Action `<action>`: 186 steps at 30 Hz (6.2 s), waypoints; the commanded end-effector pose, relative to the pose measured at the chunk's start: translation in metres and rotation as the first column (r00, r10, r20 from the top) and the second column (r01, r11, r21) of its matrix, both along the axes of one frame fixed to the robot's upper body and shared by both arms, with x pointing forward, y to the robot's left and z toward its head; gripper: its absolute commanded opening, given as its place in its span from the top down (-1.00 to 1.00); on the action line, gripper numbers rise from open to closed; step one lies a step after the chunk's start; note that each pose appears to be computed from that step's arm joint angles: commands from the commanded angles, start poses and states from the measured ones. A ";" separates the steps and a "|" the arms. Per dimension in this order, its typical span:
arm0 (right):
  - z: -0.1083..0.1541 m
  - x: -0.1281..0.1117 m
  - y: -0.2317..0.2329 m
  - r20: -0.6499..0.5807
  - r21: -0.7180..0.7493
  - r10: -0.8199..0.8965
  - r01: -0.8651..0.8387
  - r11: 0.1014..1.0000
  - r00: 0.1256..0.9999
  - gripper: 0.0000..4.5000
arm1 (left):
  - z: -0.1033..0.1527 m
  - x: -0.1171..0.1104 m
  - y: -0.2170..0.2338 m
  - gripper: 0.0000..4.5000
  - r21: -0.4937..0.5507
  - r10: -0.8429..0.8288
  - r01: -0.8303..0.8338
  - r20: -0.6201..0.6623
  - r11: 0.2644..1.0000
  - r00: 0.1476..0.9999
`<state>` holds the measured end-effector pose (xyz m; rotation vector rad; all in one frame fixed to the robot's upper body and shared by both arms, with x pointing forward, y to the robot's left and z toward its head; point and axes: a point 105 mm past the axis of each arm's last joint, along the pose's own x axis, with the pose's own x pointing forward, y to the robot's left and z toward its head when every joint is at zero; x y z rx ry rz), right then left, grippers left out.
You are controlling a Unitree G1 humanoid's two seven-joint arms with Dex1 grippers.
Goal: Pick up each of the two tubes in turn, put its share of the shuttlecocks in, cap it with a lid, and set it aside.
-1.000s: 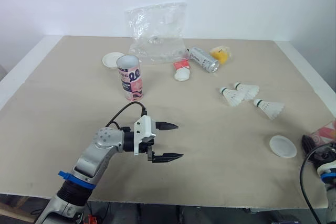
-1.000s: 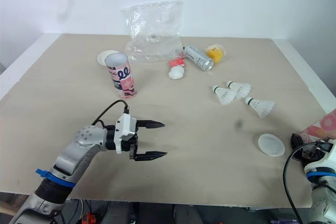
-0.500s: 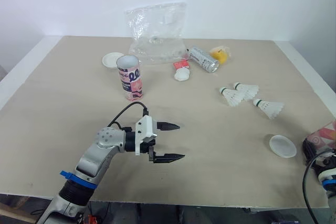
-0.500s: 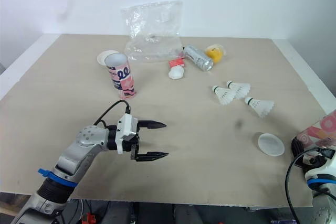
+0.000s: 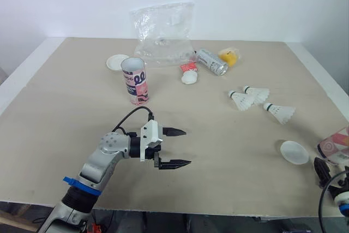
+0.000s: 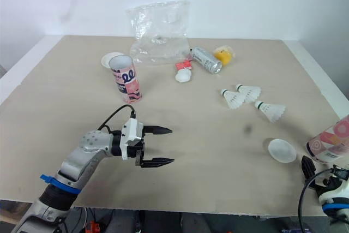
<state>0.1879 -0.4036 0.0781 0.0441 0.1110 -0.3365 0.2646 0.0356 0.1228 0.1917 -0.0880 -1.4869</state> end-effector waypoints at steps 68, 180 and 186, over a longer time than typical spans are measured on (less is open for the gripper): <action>0.070 0.140 0.265 -0.035 -0.360 0.998 -0.932 0.036 0.052 -1.00 | 0.006 0.145 0.112 -1.00 -0.084 0.935 -0.943 -0.132 0.321 0.330; 0.069 0.224 0.176 0.060 -0.018 0.522 -0.522 0.853 0.851 -0.77 | 0.007 0.039 0.007 -0.29 0.502 -0.143 0.101 0.046 0.859 0.989; 0.061 0.227 0.177 0.020 -0.028 0.490 -0.490 0.871 0.871 0.41 | 0.007 0.041 0.010 -0.29 0.501 -0.128 0.090 0.043 0.861 0.991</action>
